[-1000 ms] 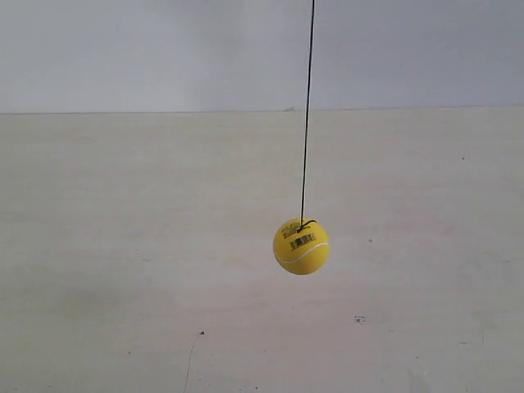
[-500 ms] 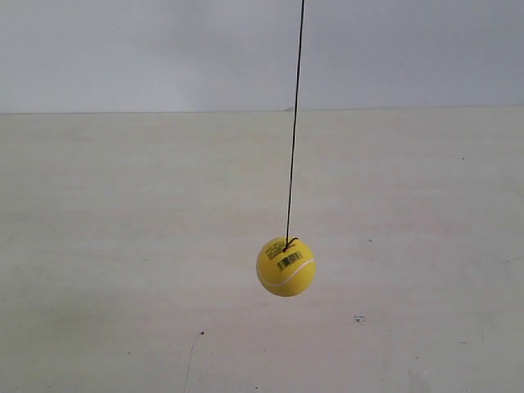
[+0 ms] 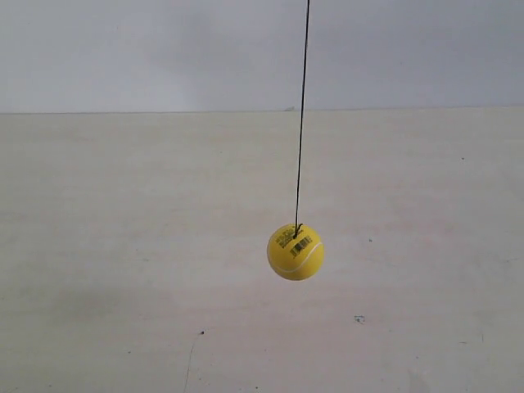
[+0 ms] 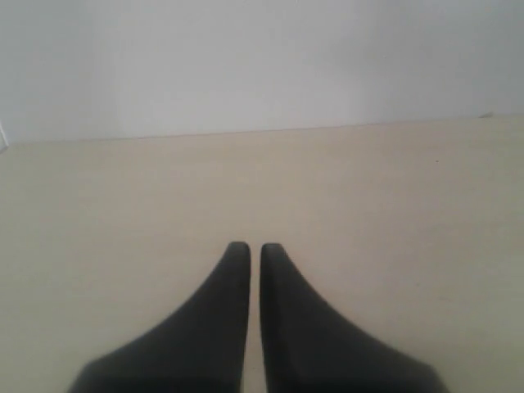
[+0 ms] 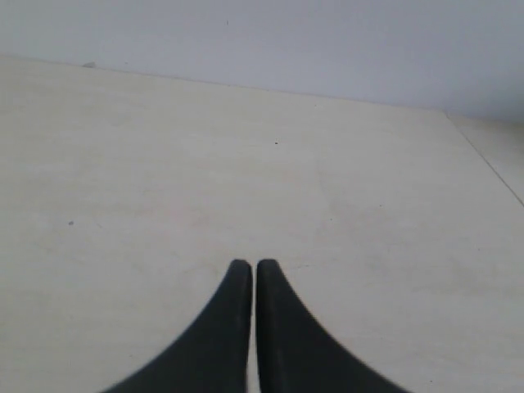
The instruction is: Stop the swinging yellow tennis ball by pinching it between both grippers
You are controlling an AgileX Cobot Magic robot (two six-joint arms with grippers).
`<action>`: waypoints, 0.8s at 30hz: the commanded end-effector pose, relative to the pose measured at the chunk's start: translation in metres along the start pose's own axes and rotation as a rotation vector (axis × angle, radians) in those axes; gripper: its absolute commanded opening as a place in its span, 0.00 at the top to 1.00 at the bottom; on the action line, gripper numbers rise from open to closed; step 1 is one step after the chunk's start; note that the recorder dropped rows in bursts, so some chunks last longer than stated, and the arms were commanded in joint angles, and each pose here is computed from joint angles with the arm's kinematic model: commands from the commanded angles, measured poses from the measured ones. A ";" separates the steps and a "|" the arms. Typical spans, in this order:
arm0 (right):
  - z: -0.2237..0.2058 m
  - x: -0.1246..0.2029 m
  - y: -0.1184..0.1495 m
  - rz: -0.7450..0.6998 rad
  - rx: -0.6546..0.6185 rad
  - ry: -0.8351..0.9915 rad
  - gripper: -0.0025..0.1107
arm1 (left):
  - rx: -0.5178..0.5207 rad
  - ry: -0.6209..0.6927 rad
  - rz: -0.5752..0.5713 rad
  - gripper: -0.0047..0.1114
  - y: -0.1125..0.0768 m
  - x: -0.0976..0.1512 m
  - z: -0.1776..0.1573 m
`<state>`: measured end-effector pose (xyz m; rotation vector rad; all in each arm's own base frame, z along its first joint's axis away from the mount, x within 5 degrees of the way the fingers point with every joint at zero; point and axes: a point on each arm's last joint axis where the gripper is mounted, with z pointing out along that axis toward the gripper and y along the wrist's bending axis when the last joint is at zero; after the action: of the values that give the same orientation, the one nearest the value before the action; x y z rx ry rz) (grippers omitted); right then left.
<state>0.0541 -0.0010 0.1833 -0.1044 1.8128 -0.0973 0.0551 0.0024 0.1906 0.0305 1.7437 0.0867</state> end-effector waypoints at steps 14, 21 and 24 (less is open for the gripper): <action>0.000 -0.001 0.000 0.002 0.002 -0.010 0.98 | 0.038 0.039 -0.081 0.92 -0.003 0.004 0.000; 0.000 -0.001 0.000 0.002 0.002 -0.010 0.98 | 0.038 0.035 -0.079 0.92 -0.003 0.004 0.000; 0.000 0.000 0.000 0.002 0.002 -0.006 0.98 | 0.039 0.035 -0.083 0.92 -0.003 0.004 0.000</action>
<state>0.0541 -0.0010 0.1833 -0.1029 1.8128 -0.0962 0.0544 0.0002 0.1866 -0.0020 1.7880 0.0151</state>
